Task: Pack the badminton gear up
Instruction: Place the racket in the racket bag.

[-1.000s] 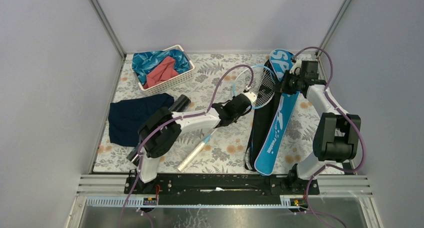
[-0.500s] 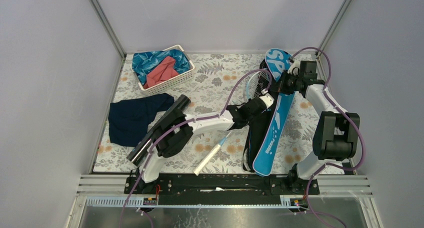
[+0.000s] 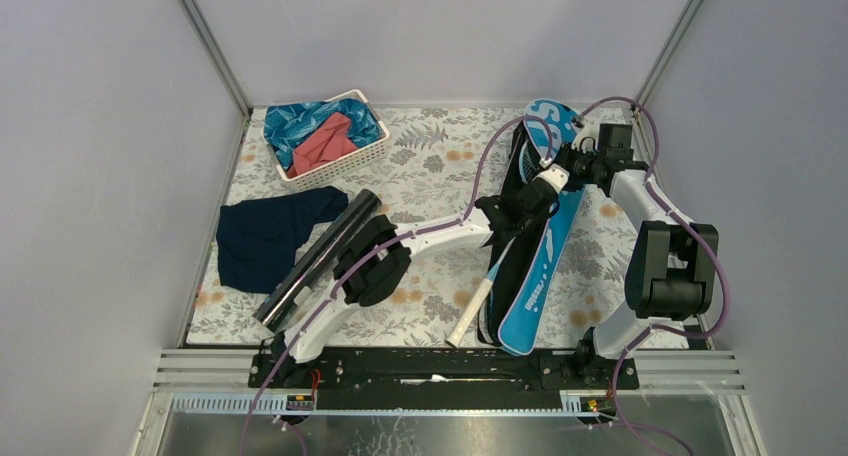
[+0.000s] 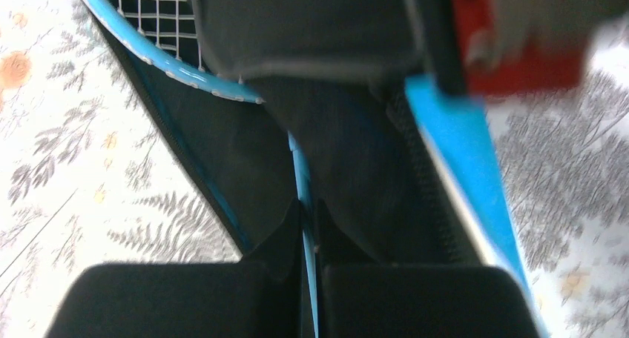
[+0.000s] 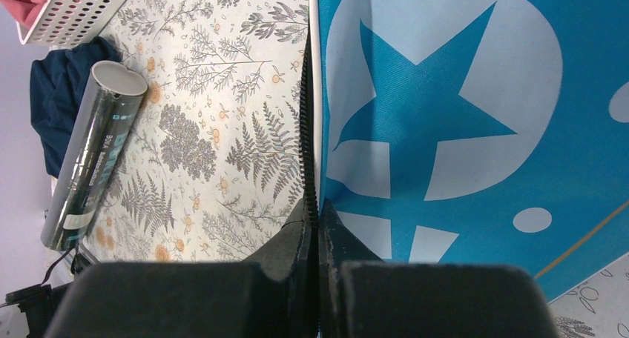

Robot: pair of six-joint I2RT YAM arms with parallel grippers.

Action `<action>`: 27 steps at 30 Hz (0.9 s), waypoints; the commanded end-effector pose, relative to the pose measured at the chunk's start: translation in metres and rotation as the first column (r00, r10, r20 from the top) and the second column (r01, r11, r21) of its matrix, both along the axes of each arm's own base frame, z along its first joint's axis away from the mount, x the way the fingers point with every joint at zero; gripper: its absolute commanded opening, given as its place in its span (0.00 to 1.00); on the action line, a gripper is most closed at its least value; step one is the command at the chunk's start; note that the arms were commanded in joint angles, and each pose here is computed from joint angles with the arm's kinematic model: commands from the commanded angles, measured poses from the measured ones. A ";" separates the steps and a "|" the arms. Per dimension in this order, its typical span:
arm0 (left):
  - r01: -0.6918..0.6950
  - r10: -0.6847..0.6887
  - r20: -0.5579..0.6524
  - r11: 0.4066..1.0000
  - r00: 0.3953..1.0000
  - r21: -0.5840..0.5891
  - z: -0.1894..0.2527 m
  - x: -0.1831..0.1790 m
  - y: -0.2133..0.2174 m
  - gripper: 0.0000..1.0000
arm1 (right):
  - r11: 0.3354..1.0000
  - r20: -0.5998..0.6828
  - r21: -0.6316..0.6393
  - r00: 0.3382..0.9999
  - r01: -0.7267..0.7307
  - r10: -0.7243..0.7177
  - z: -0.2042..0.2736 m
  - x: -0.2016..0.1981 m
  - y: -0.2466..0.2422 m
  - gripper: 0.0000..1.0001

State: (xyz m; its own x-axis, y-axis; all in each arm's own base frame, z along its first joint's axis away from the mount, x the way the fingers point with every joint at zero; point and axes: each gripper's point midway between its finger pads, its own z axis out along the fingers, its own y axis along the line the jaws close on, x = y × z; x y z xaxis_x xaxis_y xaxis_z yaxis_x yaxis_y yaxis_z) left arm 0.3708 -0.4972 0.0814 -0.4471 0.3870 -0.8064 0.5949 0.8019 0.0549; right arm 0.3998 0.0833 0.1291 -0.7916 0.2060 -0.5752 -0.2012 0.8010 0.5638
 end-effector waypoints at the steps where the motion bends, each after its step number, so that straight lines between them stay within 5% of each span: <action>1: -0.004 0.002 -0.012 0.988 1.000 -0.151 0.016 0.021 -0.024 0.00 | 0.994 0.060 0.069 0.995 -0.081 0.077 0.023 -0.004 0.017 0.00; 5: 0.045 -0.053 -0.042 0.984 0.998 -0.174 0.010 0.024 -0.024 0.04 | 0.995 0.059 0.068 0.996 -0.067 0.063 0.024 -0.002 0.012 0.00; 15: 0.259 -0.295 -0.149 0.941 0.944 -0.218 0.010 -0.013 0.005 0.61 | 0.997 0.058 0.065 0.998 -0.042 0.038 0.024 0.004 -0.001 0.00; 27: 0.394 -0.451 -0.292 0.889 0.844 -0.233 -0.012 -0.081 0.040 0.99 | 0.996 0.068 0.050 0.995 -0.073 0.069 0.027 0.001 -0.004 0.00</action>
